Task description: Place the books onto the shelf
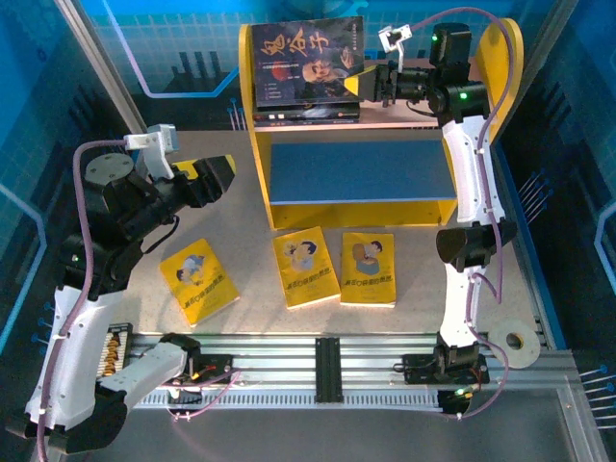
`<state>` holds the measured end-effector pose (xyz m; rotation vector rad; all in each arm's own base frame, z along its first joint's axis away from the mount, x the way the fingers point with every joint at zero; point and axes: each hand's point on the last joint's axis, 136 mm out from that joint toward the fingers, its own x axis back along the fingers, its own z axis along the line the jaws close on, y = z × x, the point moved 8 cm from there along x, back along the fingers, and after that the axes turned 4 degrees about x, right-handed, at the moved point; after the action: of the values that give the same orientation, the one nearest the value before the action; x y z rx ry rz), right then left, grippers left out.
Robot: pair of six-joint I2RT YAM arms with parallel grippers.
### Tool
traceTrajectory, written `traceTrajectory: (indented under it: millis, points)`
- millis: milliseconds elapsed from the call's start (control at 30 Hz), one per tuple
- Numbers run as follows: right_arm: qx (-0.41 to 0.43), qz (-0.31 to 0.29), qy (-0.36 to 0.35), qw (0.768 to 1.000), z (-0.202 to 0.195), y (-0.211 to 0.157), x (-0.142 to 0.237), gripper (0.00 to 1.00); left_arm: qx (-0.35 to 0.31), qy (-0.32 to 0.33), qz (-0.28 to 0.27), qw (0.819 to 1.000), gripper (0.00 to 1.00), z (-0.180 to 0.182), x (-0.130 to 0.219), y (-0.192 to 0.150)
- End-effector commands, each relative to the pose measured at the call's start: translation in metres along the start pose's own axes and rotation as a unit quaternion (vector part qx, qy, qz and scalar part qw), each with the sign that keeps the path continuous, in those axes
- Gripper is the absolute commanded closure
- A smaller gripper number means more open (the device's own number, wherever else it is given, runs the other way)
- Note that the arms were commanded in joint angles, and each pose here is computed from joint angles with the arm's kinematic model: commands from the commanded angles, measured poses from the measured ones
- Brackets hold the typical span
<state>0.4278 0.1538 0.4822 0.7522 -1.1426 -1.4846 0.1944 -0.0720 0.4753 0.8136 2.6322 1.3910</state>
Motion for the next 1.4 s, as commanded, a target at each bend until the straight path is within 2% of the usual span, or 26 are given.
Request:
traceTrajectory:
  millis: [0,600,1133,1267,1367]
  points:
    - [0.001,0.014,0.035,0.999,0.02,-0.003,-0.001,0.94,-0.01,0.006,-0.002,1.0,0.16,0.003,-0.001,-0.001]
    - [-0.045,-0.001,0.05,0.998,0.011,0.003,-0.007,0.88,-0.012,0.01,-0.006,1.0,0.16,0.004,0.0,-0.003]
    - [-0.038,0.001,-0.02,0.999,0.01,0.001,-0.004,0.66,-0.012,0.013,-0.009,1.0,0.15,0.006,0.001,-0.004]
    - [-0.032,0.008,-0.045,0.998,0.012,-0.001,-0.004,0.58,-0.013,0.013,-0.012,1.0,0.15,0.006,0.002,-0.004]
    - [-0.027,0.014,-0.072,0.997,0.013,-0.003,-0.004,0.49,-0.013,0.013,-0.012,1.0,0.15,0.006,0.003,-0.004]
